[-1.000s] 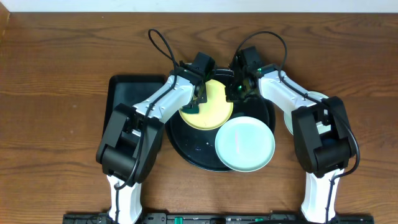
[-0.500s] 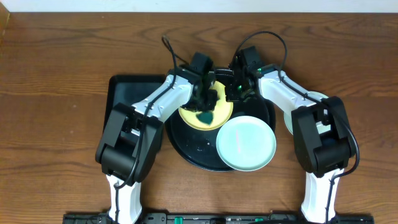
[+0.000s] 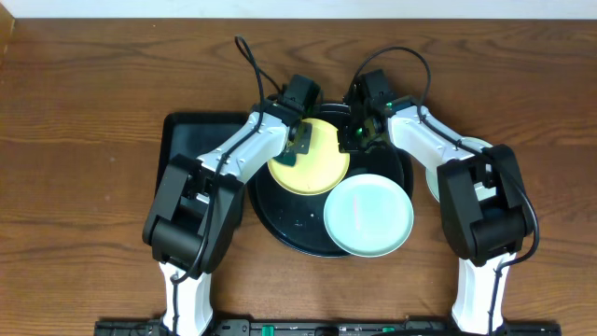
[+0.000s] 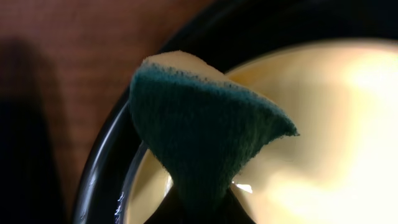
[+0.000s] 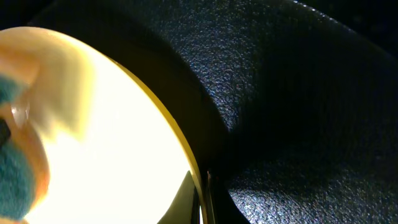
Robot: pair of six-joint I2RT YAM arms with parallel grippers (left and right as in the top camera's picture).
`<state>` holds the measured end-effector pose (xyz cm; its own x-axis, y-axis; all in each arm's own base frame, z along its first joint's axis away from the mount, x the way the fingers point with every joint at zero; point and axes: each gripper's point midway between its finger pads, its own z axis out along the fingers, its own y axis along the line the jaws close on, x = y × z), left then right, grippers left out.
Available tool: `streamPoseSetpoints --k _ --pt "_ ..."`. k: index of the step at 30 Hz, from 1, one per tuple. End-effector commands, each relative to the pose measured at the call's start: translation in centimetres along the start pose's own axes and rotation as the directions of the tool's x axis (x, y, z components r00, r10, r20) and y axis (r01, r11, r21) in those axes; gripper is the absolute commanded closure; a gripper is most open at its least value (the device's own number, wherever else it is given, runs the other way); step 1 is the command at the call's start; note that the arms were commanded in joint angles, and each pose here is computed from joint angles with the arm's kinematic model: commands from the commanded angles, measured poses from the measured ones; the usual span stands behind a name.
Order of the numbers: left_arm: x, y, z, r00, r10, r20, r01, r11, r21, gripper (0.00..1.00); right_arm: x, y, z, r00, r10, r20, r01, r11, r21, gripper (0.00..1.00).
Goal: Clean dirty plates on tray and stack at the side
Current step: 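Scrub the yellow plate with the sponge in the left gripper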
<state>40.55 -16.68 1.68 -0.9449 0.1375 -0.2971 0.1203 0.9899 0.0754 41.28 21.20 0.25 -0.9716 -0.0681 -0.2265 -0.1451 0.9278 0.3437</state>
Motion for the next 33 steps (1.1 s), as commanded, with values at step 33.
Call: streamPoseSetpoints --k 33 --pt "0.2 2.3 1.1 0.995 -0.104 0.008 0.104 0.988 -0.115 0.92 2.1 -3.5 2.4 0.997 0.06 -0.055 -0.053 0.99 0.132 0.99"
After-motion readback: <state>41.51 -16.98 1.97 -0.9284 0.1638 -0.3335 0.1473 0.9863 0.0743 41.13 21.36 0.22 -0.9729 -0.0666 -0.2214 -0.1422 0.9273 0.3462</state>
